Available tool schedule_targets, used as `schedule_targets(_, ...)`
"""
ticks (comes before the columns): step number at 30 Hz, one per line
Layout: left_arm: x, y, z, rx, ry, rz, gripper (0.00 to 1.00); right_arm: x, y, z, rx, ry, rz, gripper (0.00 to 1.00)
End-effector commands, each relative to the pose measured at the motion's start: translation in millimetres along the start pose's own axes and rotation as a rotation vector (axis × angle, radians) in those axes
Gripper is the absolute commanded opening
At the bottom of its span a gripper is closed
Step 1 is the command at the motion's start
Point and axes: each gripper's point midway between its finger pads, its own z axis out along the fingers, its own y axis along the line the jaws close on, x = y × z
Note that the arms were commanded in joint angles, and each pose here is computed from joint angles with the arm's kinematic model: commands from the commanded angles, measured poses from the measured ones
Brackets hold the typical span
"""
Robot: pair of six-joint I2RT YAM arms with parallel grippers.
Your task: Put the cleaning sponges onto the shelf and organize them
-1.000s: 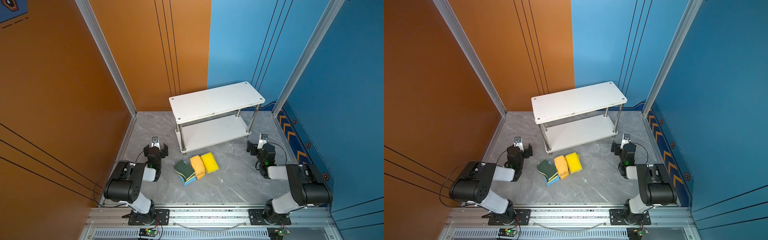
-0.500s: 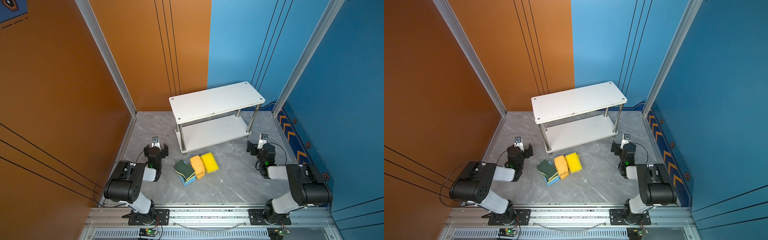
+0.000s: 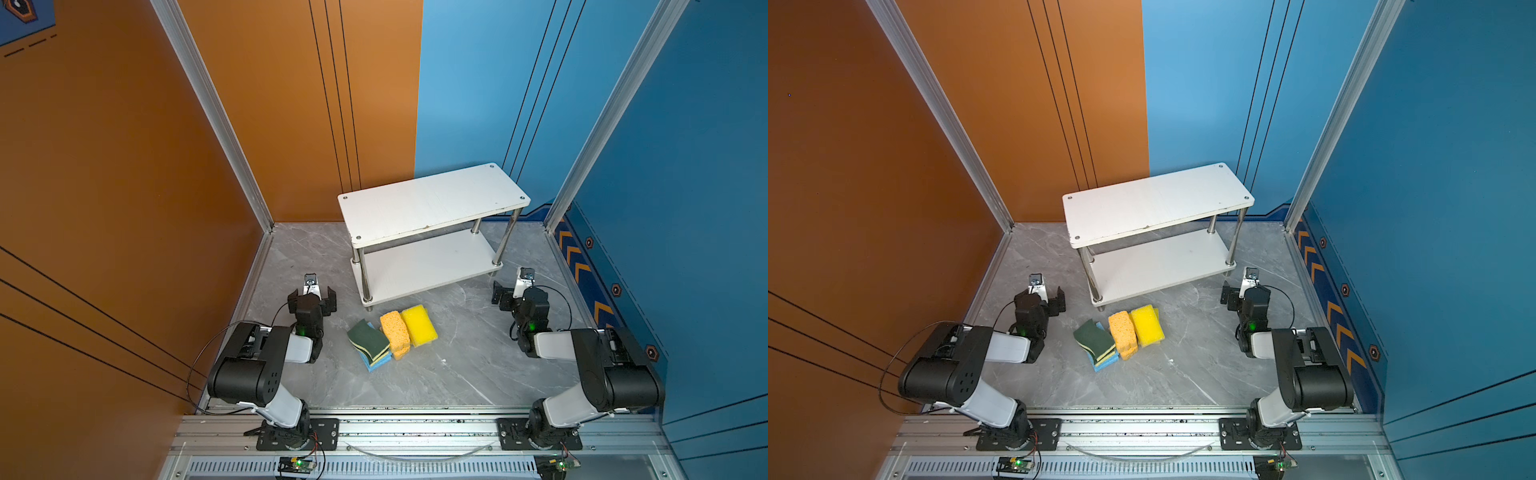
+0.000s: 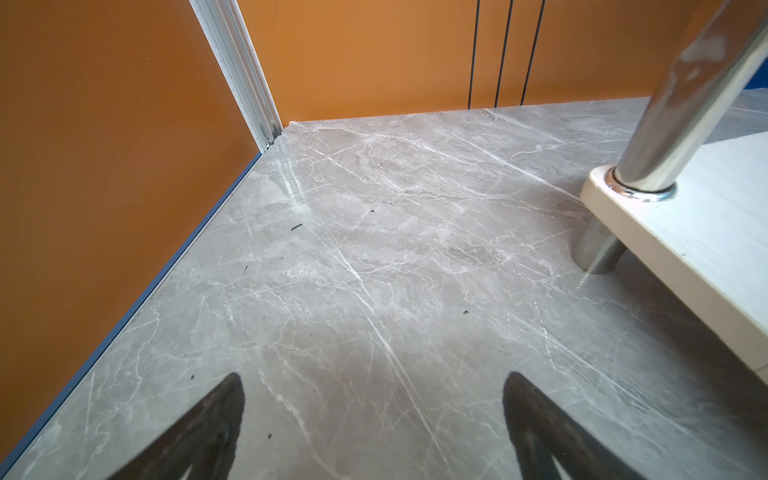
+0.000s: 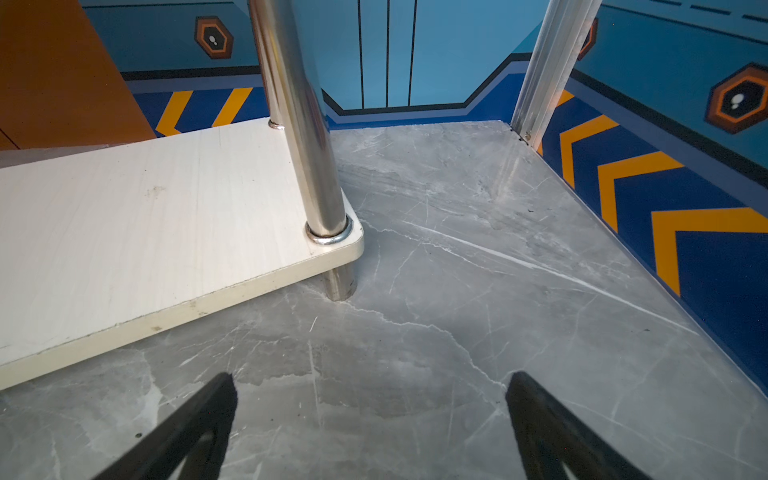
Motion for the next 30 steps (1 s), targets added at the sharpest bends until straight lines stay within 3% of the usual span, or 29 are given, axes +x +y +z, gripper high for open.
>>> schedule_targets(1,-7.8,-0.4,-0.4,-0.01,-0.029,0.007,0.98,5.5,-3.5,-0.8,0.023,0.006,-0.011,1.0)
schedule_targets(30,-7.7,-2.1,-4.2,0.003,-0.047,0.009,0.97,4.1,-2.1,-5.2,0.052,-0.018,-0.038,1.0)
